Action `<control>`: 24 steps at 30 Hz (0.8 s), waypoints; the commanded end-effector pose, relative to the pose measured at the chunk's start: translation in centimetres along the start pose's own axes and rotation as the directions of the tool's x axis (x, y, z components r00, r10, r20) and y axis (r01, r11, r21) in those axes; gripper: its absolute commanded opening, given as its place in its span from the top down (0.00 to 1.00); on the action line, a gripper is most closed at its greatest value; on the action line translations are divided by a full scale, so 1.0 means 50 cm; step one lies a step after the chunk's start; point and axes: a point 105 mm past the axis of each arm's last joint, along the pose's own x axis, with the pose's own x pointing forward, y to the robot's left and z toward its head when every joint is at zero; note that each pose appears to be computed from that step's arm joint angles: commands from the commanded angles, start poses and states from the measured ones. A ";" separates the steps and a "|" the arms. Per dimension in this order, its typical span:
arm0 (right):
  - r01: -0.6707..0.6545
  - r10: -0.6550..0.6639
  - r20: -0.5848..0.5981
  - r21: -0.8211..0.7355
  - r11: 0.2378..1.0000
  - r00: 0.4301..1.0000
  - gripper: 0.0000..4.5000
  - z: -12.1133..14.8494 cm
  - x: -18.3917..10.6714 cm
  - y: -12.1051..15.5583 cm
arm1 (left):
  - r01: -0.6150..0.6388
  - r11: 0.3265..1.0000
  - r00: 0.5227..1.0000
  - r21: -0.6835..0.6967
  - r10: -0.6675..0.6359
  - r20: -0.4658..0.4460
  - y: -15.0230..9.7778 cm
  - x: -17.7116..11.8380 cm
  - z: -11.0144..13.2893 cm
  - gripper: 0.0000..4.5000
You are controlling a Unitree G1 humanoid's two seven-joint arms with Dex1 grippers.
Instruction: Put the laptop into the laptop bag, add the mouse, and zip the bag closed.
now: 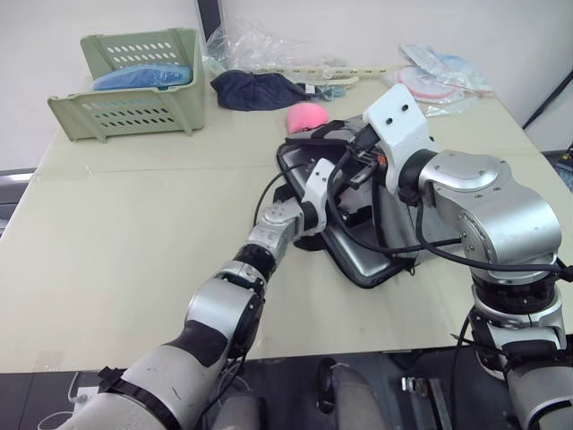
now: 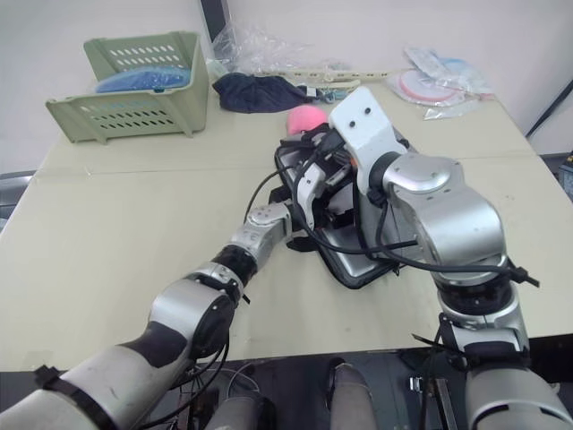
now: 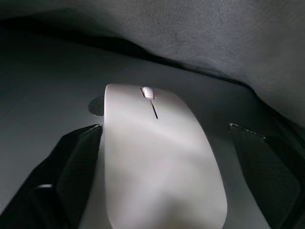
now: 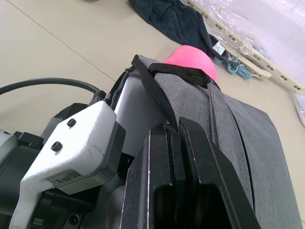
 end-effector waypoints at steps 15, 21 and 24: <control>0.016 -0.011 0.107 -0.042 0.999 0.994 1.00 0.048 -0.023 0.007 | 0.059 0.994 0.998 0.092 -0.058 -0.010 0.029 -0.063 0.020 0.02; -0.005 0.007 0.091 -0.026 1.000 0.996 1.00 0.031 -0.015 0.014 | 0.060 0.994 0.998 0.088 -0.060 0.002 0.016 -0.134 0.029 0.02; -0.038 0.040 0.084 -0.026 0.999 0.996 1.00 0.018 -0.010 0.031 | 0.051 0.997 0.999 0.056 -0.052 0.012 -0.002 -0.179 0.044 0.02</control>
